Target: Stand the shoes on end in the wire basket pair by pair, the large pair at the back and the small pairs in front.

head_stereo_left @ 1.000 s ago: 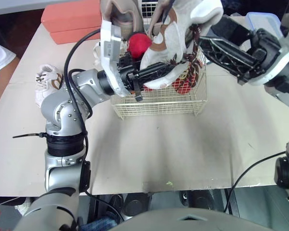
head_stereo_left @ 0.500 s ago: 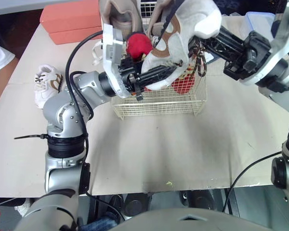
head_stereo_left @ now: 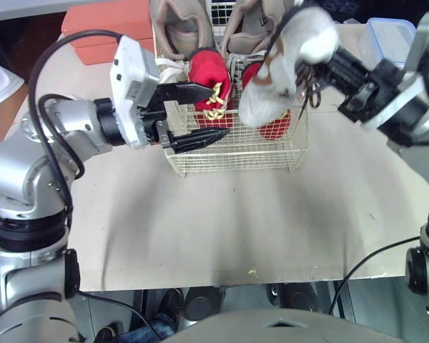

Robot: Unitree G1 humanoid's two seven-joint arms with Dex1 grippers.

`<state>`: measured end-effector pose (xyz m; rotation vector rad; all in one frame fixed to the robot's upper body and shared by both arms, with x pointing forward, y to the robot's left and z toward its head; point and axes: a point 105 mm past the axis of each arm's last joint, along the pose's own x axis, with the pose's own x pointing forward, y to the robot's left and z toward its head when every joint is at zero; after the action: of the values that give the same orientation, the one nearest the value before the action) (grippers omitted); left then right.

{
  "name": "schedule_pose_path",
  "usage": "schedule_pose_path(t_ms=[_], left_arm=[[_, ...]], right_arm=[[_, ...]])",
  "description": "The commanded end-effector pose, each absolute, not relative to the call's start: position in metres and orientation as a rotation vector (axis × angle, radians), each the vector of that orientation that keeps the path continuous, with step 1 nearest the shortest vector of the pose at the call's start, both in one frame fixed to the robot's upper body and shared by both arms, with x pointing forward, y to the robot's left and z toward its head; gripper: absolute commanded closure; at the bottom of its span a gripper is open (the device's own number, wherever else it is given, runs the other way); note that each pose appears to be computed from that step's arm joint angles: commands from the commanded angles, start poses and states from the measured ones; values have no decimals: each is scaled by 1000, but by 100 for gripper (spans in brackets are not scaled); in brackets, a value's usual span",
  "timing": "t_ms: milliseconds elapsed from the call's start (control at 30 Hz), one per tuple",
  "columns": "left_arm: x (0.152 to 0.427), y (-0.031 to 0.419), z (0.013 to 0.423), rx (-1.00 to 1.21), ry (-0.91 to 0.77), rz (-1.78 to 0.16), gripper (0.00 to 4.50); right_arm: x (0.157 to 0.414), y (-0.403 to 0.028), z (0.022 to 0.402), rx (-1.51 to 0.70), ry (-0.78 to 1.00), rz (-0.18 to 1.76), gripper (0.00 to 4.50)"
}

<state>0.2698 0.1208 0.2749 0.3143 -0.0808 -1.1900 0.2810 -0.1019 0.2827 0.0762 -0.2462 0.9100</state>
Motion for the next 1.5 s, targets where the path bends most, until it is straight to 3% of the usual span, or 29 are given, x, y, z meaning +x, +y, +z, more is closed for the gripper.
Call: schedule_pose_path(t_ms=[33,133,433,800,833,867,1100,1367,1500], left_arm=[[257,118,282,328,-97,-1197,7],[255,115,280,312,-82,-1206,7],[260,117,272,316,-37,-1148,7],[243,112,268,315,0,-1259,7],[243,113,268,315,2,-1261,0],[244,113,267,315,2,-1258,0],[247,126,269,315,-17,-1221,0],[271,199,278,276,-78,-912,0],[296,267,278,187,-169,-601,0]], right_arm=[[271,-100,280,-59,-275,918,450],[277,-105,279,-42,-289,863,450],[289,-117,239,-397,-185,789,450],[294,-127,210,-381,-76,731,450],[294,-129,210,-378,-75,727,378],[295,-130,211,-376,-74,724,348],[291,-139,220,-336,-64,738,17],[257,-158,247,-263,-74,962,7],[239,-152,284,-249,-207,1090,7]])
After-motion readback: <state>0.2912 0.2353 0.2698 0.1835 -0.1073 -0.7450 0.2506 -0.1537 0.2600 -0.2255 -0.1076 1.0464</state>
